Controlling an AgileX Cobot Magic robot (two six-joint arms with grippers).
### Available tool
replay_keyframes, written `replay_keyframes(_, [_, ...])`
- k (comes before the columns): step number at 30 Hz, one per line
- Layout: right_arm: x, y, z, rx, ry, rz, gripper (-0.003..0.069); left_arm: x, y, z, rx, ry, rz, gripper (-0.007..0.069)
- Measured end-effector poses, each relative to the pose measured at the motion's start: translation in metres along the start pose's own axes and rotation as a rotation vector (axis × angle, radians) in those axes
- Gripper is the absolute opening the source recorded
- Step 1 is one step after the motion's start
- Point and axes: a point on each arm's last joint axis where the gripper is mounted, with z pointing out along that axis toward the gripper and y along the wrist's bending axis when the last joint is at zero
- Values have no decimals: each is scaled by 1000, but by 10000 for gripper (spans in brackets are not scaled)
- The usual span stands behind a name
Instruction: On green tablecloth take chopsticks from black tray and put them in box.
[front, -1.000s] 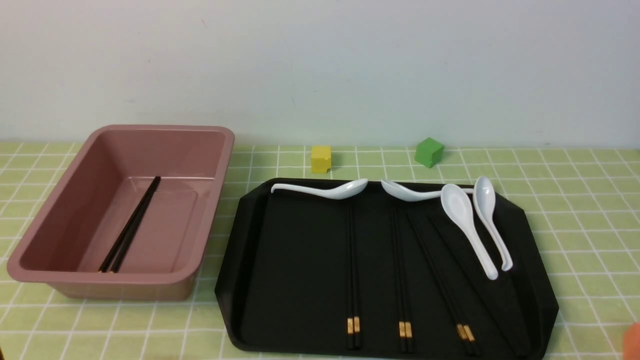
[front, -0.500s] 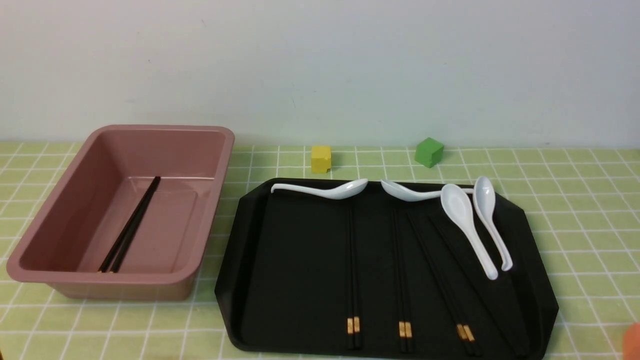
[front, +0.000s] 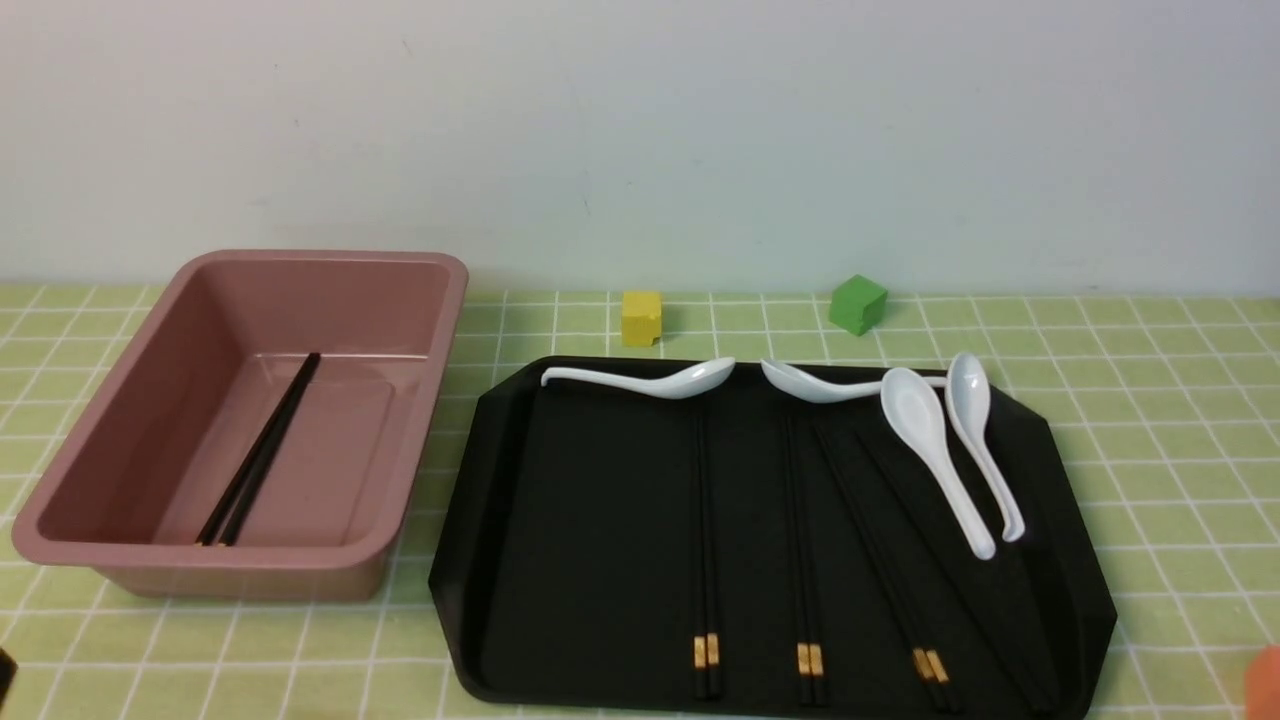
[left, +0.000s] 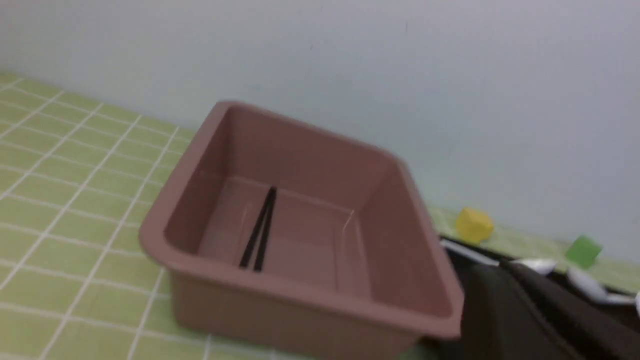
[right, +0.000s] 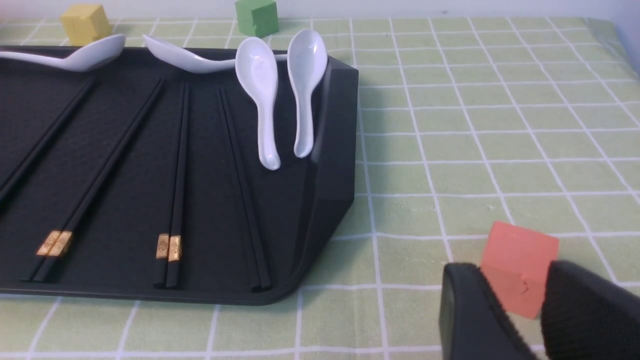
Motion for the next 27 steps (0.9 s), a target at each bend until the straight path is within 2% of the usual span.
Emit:
replay_keyframes(2, [0, 0, 0, 0, 0, 0, 240, 16, 5, -2, -11, 50, 27, 1])
replay_keyframes(15, [0, 0, 0, 0, 0, 0, 240, 34, 13, -8, -95, 220, -23, 13])
replay_keyframes(27, [0, 0, 0, 0, 0, 0, 240, 35, 12, -8, -61, 241, -7, 22])
